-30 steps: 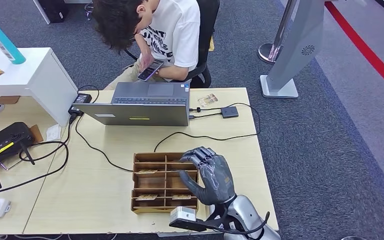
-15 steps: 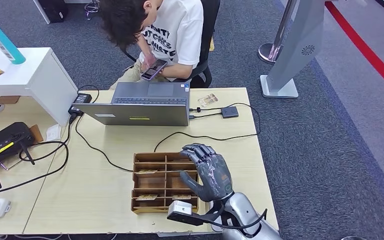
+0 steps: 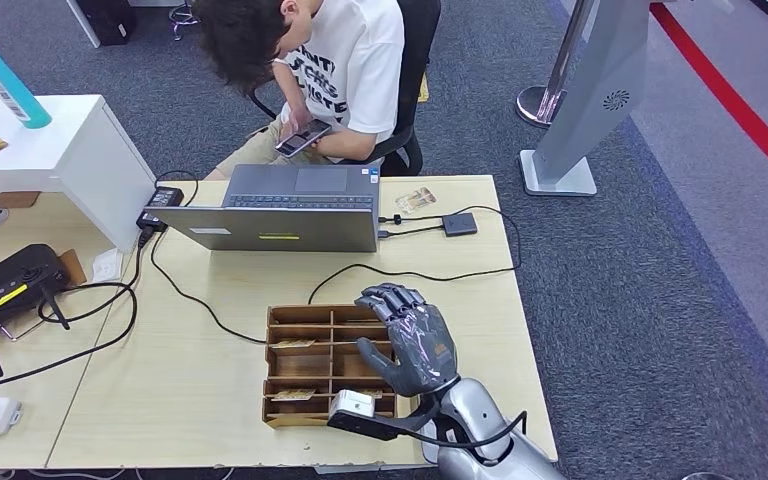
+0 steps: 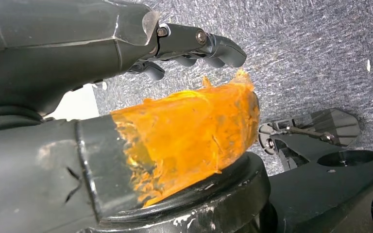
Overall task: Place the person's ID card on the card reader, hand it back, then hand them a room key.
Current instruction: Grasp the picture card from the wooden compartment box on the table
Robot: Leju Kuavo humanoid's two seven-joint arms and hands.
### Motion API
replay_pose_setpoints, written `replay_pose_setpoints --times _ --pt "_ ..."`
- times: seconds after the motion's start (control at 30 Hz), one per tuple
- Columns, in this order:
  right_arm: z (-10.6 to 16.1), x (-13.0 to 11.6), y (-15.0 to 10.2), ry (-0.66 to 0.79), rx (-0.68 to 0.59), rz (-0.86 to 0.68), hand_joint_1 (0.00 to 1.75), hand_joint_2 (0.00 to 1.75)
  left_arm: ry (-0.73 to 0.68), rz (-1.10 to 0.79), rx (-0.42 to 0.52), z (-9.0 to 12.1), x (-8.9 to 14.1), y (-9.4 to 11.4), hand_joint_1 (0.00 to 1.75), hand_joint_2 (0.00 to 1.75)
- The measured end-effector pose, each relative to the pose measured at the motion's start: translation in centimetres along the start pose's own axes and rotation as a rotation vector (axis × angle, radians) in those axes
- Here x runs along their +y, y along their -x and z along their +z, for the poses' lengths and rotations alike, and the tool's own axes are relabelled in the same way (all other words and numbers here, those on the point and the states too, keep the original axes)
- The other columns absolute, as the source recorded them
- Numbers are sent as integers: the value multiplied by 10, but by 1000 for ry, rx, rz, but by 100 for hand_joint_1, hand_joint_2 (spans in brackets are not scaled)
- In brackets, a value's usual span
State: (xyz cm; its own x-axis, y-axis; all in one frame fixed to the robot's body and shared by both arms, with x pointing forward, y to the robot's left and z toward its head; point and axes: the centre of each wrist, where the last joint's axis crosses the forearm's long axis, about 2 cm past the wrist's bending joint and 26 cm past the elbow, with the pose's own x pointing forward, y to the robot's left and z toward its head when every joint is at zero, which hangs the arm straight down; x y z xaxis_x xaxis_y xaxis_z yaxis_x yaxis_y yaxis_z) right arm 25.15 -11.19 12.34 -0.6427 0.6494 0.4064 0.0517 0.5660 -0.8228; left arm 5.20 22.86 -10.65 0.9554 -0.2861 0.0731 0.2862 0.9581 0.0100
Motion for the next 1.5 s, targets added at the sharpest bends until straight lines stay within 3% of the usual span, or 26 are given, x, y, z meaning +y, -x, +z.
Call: replay_pose_setpoints --times 0.73,1.5 --pt "-5 10 -4 -44 10 -12 70 175 0 5 0 0 0 0 0 0" --pt "5 27 -1 -126 44 -14 93 175 -1 6 0 0 1 0 0 0"
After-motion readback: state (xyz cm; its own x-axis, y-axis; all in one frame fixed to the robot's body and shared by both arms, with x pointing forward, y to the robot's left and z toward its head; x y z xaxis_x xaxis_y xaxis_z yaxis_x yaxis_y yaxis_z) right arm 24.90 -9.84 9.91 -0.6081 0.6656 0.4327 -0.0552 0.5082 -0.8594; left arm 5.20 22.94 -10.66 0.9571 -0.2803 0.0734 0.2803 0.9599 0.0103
